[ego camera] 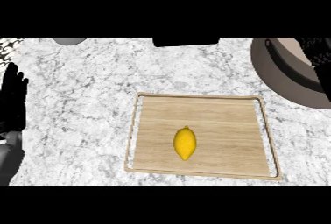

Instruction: Pick the lemon from the tray and place it in the pot

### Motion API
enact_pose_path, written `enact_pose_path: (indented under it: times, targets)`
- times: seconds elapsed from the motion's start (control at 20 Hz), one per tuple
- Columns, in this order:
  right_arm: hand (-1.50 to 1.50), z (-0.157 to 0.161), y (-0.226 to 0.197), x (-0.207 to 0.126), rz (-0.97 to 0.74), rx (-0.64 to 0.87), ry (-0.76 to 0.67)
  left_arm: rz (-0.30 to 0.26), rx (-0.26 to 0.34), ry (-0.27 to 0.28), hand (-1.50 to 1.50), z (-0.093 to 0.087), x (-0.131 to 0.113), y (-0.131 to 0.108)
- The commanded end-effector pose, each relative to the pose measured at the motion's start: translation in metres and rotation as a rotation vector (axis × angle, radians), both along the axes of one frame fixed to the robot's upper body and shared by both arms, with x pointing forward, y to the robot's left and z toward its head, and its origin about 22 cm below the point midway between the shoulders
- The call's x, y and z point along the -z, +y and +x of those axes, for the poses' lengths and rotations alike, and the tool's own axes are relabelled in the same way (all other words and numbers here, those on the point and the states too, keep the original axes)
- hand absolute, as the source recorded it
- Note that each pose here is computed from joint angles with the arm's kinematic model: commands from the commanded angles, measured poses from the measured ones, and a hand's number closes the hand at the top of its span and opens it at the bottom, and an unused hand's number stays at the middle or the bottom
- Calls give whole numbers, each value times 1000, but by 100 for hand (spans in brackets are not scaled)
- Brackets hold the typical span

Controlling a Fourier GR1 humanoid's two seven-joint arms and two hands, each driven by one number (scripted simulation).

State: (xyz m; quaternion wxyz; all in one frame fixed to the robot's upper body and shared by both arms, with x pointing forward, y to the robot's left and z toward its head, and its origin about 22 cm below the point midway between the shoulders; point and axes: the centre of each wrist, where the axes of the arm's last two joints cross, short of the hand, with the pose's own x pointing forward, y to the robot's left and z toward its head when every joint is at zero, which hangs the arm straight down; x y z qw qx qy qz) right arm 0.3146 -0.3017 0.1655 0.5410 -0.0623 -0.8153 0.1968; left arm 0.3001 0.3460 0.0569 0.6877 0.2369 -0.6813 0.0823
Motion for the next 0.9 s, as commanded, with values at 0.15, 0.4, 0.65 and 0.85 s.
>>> enact_pose_path:
  times: [0.15,0.4,0.65,0.85]
  targets:
    - [150,-41,-12,92,151,490,391,123,71,126,0,-27,23,11]
    - [-150,-62,-59,79,-355,800,205,116,109,236,0,-46,46,11]
    - [-150,-103,10,117,-291,840,131,100,154,244,0,-59,54,4]
    - [-150,-133,46,120,-324,862,202,122,186,239,0,-64,52,-6]
